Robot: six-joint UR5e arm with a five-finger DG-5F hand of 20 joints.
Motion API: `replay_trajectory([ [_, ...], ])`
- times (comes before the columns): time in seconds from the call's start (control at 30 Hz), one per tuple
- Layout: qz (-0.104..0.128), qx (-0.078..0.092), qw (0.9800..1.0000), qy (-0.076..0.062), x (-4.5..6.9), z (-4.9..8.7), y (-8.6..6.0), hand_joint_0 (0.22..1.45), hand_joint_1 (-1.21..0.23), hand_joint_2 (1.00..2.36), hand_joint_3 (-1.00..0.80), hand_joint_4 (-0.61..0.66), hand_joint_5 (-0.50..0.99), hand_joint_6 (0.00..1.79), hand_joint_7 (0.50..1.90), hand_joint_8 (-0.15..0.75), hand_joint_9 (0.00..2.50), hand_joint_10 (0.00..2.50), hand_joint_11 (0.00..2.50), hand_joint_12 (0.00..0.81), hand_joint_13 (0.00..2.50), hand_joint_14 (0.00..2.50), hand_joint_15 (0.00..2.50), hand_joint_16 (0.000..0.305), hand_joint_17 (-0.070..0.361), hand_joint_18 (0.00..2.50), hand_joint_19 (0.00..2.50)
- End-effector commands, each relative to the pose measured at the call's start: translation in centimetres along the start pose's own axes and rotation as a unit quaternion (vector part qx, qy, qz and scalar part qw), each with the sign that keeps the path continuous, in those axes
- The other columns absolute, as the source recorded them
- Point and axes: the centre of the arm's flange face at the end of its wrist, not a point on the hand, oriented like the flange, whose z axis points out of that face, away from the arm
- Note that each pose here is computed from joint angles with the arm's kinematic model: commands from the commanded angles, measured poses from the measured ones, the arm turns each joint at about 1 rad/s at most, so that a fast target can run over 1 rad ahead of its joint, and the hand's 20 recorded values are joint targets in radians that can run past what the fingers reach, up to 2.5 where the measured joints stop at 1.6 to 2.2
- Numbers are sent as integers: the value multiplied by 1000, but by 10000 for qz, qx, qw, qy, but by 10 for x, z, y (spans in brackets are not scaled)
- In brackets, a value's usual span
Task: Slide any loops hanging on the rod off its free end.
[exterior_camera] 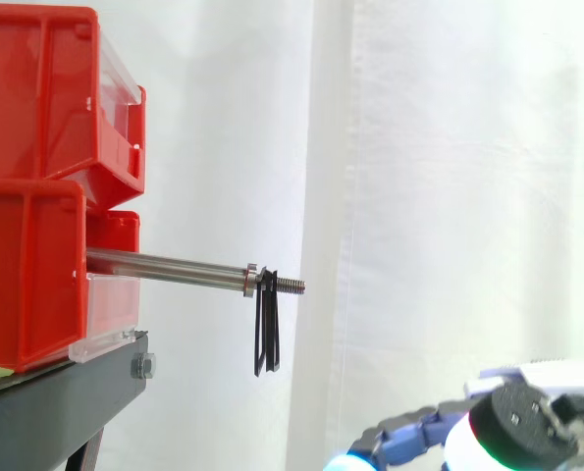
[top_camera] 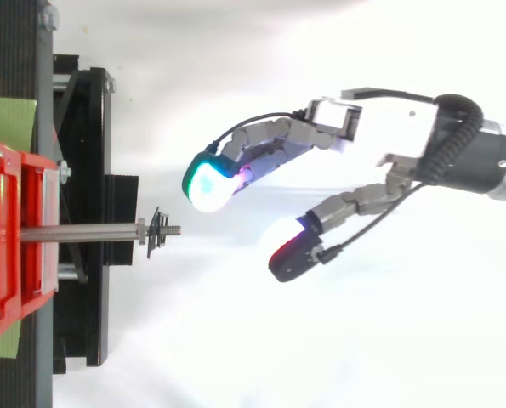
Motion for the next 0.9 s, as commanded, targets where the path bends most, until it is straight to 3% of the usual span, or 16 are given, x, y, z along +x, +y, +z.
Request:
replay_trajectory([
  [0.0,-63,-103,9999,60,7,18,-15,540,-743,1000,-500,251,-167,503,827,246,735,5,143,311,538,3,82,40,89,492,268],
  [0.17,-60,-309,9994,121,1,36,-5,542,-740,1000,-500,259,-162,503,837,248,747,5,141,311,554,4,93,40,89,505,277],
  [0.3,-264,-509,9982,159,-5,45,5,550,-730,1000,-500,260,-157,502,845,250,767,5,151,311,578,4,106,39,88,524,297],
  [0.33,-506,-660,9963,202,-6,49,9,550,-730,1000,-500,261,-156,502,848,248,767,5,152,310,578,4,106,39,88,525,297],
  [0.4,-786,-829,9933,163,-5,51,13,552,-729,1000,-500,262,-155,503,854,249,774,5,155,309,579,4,104,39,88,534,303],
  [0.47,-991,-893,9910,113,-7,52,15,553,-727,1000,-500,266,-153,502,858,251,780,5,157,309,583,3,105,39,87,539,302],
  [0.5,-991,-893,9910,113,-7,52,15,554,-725,1000,-500,264,-150,502,860,249,783,5,158,308,587,4,110,39,87,538,306],
  [0.53,-1152,-950,9888,50,-11,53,16,557,-721,1000,-500,267,-150,503,858,251,784,5,158,307,588,4,107,39,87,538,310],
  [0.63,-1289,-1124,9852,-81,-17,56,19,560,-713,1000,-500,269,-147,503,866,248,789,5,160,304,594,4,113,38,86,546,313],
  [0.87,-1327,-1297,9825,-164,-19,60,24,577,-690,1000,-494,280,-136,503,898,254,813,6,174,300,608,5,119,38,85,560,331],
])
